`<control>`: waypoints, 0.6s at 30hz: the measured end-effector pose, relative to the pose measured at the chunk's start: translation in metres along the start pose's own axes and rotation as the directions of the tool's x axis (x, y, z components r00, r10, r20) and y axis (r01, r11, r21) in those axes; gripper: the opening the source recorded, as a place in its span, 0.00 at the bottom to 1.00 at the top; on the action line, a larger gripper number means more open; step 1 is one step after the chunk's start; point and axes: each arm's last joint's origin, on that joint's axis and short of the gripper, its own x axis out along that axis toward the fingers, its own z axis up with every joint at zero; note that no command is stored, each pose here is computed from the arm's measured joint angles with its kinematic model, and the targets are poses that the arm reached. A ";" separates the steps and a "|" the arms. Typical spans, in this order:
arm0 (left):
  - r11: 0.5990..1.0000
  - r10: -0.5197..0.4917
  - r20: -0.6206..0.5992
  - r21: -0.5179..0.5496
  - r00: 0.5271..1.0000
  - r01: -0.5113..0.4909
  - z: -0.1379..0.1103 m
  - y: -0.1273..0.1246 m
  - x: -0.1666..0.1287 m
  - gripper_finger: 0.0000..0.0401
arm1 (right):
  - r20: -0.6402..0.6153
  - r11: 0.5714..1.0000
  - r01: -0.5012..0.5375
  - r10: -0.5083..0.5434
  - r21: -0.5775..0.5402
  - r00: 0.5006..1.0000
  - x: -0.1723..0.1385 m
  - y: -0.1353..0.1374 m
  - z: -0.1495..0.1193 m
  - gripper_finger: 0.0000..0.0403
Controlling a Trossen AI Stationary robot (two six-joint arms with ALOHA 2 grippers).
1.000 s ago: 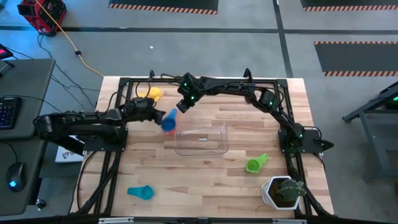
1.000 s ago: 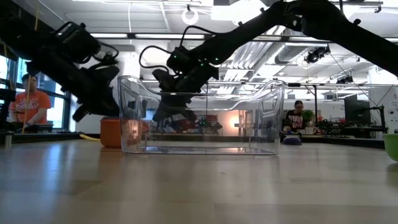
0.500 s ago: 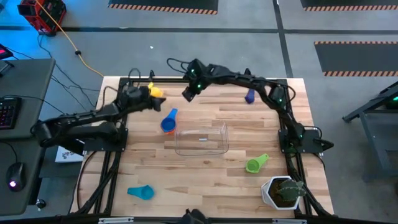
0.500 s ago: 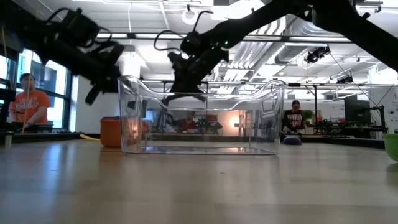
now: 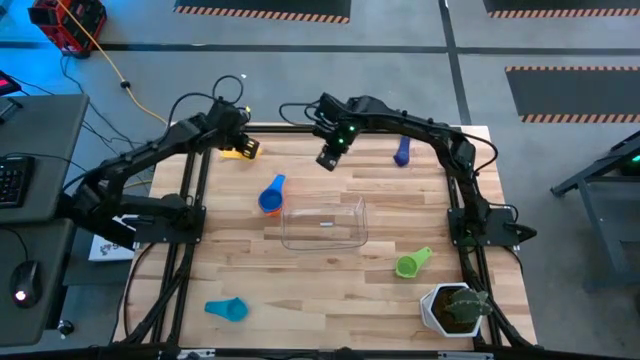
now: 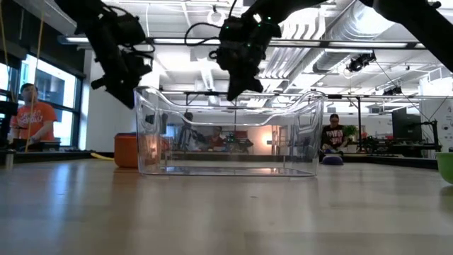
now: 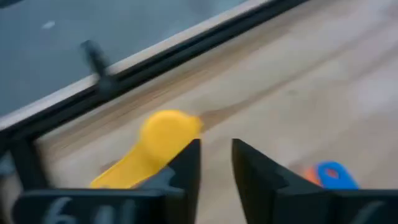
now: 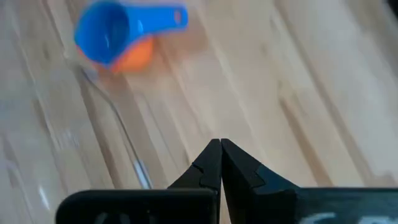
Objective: Nest measuring cups in basket
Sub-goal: Stack the yellow measuring cup on top of the blue measuring cup
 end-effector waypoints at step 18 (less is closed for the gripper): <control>0.916 0.108 0.008 -0.388 0.994 -0.097 -0.024 0.032 -0.004 0.59 | 0.055 0.996 -0.068 0.065 0.060 0.996 -0.007 -0.025 -0.075 0.00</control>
